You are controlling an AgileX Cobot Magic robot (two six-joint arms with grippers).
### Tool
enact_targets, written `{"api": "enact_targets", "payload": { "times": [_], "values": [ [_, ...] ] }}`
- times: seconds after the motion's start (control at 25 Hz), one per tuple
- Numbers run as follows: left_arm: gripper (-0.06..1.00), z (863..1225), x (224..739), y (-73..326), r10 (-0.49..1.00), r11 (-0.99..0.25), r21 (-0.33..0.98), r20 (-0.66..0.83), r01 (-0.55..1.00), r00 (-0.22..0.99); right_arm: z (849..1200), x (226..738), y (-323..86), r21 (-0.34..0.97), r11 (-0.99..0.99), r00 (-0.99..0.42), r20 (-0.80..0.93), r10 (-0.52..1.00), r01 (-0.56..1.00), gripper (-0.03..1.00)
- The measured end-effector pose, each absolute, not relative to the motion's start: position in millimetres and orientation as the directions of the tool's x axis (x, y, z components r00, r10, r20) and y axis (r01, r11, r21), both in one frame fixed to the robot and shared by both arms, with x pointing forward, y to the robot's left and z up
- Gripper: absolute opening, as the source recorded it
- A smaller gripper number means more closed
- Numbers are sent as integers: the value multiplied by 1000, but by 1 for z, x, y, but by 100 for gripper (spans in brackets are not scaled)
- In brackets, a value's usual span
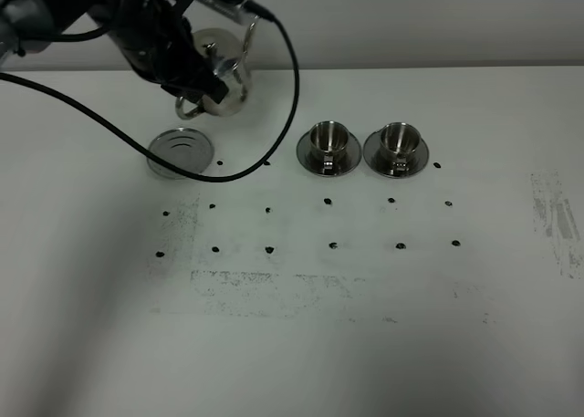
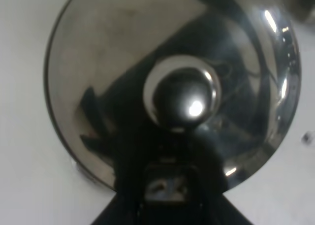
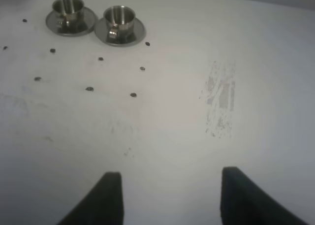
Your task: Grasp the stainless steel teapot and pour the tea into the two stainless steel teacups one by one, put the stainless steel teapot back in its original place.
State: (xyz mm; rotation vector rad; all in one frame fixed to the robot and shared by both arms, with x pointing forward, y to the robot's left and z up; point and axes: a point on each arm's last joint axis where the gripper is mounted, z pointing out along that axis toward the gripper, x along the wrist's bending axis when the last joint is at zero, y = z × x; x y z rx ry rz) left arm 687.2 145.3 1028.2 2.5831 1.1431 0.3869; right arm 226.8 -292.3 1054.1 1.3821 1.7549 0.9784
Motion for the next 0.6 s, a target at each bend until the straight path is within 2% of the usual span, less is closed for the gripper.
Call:
{"api": "enact_targets", "payload": {
  "times": [0.32,0.6],
  "values": [
    [20,1027,710,79,618,-758,390,174,523,767,1054,227,-292,875,150,-197,-64,978,460,47],
    [20,1017,715,54,474,-851,379,251,365,844,1054,227,-292,875,150,-197,-64,978,460,47]
  ]
}}
